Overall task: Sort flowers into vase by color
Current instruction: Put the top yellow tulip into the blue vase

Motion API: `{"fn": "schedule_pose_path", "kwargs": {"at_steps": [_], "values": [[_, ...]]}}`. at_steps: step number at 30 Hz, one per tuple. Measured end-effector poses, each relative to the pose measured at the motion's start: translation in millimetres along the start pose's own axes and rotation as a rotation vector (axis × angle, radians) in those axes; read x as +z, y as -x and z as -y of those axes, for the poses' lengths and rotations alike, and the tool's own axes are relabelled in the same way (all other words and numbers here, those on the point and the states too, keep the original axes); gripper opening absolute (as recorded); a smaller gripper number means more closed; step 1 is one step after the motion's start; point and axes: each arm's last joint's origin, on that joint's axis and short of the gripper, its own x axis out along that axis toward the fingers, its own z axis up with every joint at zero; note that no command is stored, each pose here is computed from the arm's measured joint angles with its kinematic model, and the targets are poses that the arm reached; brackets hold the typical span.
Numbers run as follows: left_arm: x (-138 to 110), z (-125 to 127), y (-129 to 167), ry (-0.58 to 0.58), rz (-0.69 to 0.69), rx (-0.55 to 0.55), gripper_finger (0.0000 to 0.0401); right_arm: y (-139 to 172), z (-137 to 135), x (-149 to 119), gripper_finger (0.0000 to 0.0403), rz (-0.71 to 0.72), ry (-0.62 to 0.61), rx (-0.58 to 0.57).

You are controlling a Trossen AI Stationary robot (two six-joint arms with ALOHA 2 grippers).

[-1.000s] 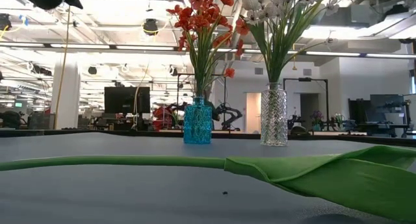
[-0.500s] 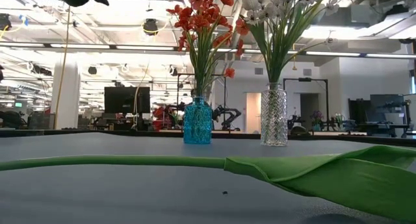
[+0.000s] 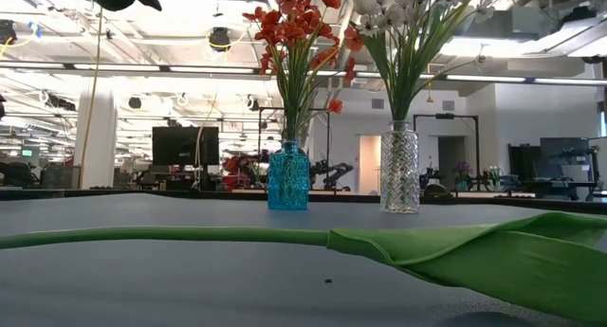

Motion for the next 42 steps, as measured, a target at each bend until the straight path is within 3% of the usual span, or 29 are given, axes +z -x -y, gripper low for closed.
{"fn": "schedule_pose_path", "kwargs": {"at_steps": [4, 8, 17, 23, 31, 36, 42], "values": [[-0.8, -1.0, 0.0, -0.004, -0.007, 0.032, 0.0, -2.9, 1.2, -2.1, 0.0247, 0.026, 0.012, -0.006], [-0.6, -1.5, 0.1, -0.008, -0.004, 0.045, 0.0, -6.6, 0.4, -7.0, 0.0207, 0.022, 0.009, -0.039], [-0.3, -1.5, 0.1, -0.006, -0.001, 0.047, 0.0, -11.3, 3.5, -14.8, 0.0028, 0.035, 0.021, -0.071], [-2.7, -1.5, 0.4, -0.009, -0.029, 0.045, 0.0028, -11.2, 5.5, -19.1, 0.0025, 0.001, -0.021, -0.104], [5.7, -5.6, 10.7, -0.012, -0.096, 0.097, 0.0136, 0.5, 20.4, 1.8, 0.0025, -0.231, -0.141, -0.128], [7.5, -5.9, 13.1, 0.003, -0.112, 0.096, 0.0194, 2.5, 18.6, 0.0, 0.0025, -0.381, -0.202, -0.113], [15.2, -3.7, 7.9, 0.006, -0.097, 0.074, 0.0217, 4.8, 17.6, -2.6, 0.0025, -0.431, -0.224, -0.11]]}}
